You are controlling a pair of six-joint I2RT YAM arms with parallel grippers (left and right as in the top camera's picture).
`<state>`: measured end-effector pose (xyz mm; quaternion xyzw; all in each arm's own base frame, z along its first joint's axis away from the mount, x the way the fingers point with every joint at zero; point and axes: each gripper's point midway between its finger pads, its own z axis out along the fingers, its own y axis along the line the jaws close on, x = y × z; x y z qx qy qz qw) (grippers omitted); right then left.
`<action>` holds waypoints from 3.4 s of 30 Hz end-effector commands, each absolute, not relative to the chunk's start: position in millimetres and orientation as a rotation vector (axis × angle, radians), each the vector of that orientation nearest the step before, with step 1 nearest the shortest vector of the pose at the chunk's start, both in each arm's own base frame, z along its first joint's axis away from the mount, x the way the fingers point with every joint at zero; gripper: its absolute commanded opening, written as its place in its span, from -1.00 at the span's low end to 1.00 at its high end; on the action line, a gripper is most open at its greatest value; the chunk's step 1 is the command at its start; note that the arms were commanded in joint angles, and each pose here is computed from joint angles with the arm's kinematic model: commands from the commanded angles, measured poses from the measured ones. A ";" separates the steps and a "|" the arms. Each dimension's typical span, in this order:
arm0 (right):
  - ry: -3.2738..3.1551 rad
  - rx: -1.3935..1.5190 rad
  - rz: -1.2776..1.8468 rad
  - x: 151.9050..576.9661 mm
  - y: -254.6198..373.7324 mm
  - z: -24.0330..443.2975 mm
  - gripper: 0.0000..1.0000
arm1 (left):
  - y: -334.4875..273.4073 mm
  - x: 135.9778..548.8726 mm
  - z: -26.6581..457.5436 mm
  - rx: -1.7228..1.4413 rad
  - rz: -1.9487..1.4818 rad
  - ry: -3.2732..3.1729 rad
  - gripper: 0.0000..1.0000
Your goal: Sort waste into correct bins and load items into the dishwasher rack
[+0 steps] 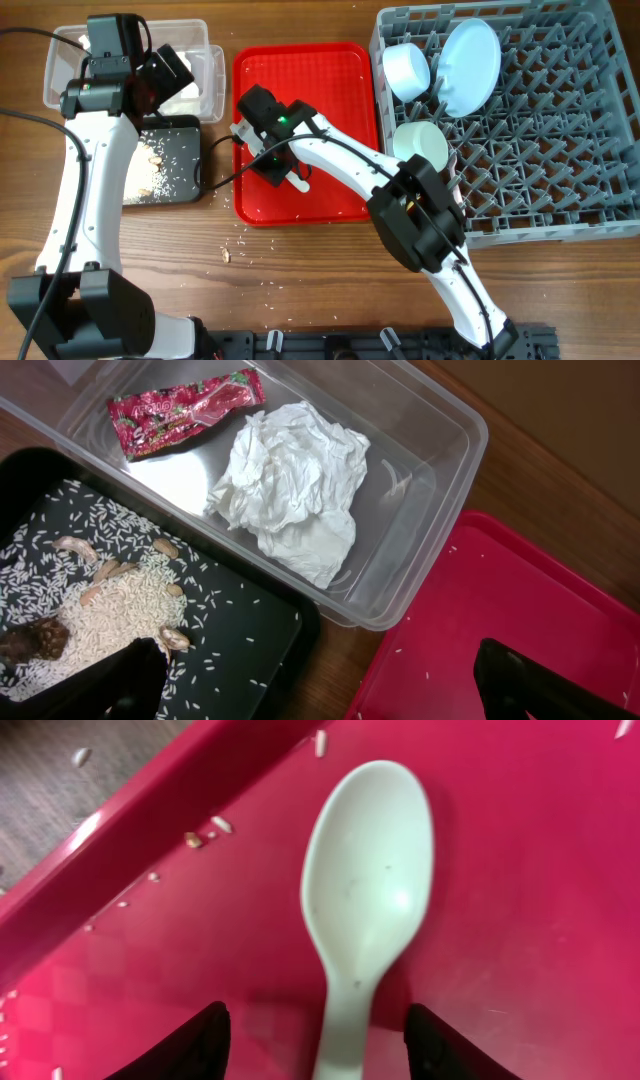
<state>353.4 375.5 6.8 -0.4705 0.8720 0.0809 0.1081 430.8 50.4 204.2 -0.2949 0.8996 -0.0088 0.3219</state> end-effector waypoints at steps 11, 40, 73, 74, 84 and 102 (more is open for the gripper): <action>2.612 -1.288 0.106 375.1 358.7 15.9 -0.91 | 55.0 432.2 206.4 -0.774 0.000 2.352 1.00; 3.163 -0.035 -0.183 339.2 8.9 127.3 -0.53 | 55.0 432.2 206.4 -0.774 0.000 2.352 1.00; 2.024 -0.363 0.098 349.6 55.5 376.3 0.99 | 55.0 432.2 206.4 -0.774 0.000 2.352 1.00; 1.995 -0.364 0.110 347.0 55.5 367.7 0.99 | 55.0 432.3 206.5 -0.774 0.000 2.352 1.00; 1.704 -0.218 0.086 280.1 26.8 235.2 0.99 | 55.0 432.2 206.4 -0.774 0.000 2.352 1.00; 1.517 -0.207 0.046 244.2 23.4 184.7 0.99 | 55.1 432.2 206.4 -0.774 0.001 2.352 1.00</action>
